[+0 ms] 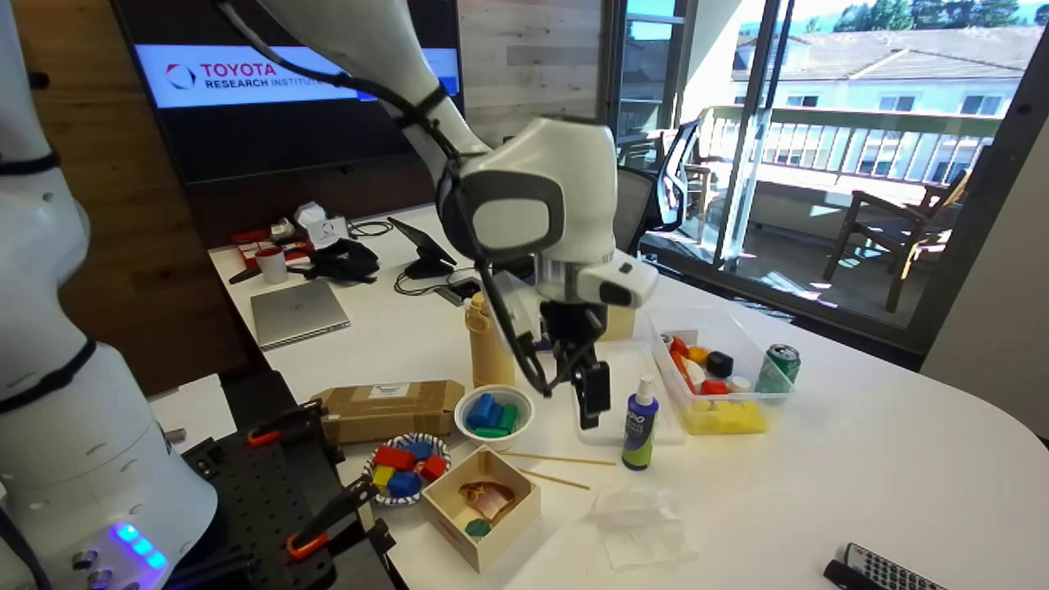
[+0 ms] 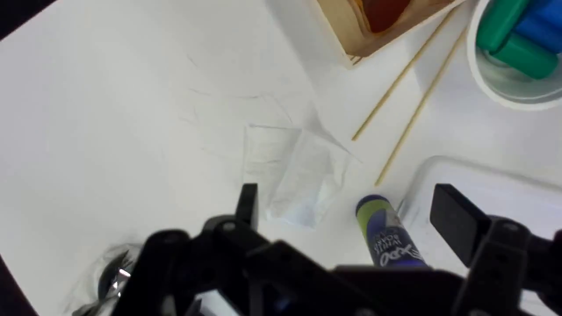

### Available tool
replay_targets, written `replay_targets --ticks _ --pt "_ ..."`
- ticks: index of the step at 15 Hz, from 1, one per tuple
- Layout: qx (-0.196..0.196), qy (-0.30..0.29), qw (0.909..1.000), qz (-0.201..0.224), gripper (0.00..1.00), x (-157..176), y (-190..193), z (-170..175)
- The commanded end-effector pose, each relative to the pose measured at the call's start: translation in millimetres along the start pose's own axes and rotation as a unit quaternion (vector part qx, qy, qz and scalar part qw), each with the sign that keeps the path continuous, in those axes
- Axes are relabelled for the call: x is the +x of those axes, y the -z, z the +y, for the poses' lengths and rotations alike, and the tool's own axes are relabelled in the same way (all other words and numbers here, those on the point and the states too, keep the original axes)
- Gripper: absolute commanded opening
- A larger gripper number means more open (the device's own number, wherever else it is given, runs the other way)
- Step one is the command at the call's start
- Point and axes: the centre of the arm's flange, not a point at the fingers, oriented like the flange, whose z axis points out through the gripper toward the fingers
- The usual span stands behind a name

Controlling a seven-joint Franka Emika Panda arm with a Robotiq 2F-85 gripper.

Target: Pick up the white napkin on the right then set it back down table.

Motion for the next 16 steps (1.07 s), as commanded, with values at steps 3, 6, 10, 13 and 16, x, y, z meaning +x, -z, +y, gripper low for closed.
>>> replay_targets --ticks 3,6,10,13,16 --pt "0.033 -0.088 0.9955 -0.012 1.00 21.9 -101.5 33.4" --pt "0.057 -0.133 0.9892 -0.026 1.00 28.9 -131.5 39.0" --pt "0.065 -0.163 0.9842 -0.026 1.00 46.2 -152.2 49.5" --pt "0.064 -0.170 0.9829 -0.028 1.00 59.6 -160.0 53.0" --pt "0.062 -0.162 0.9846 -0.024 1.00 52.3 -158.2 52.4"
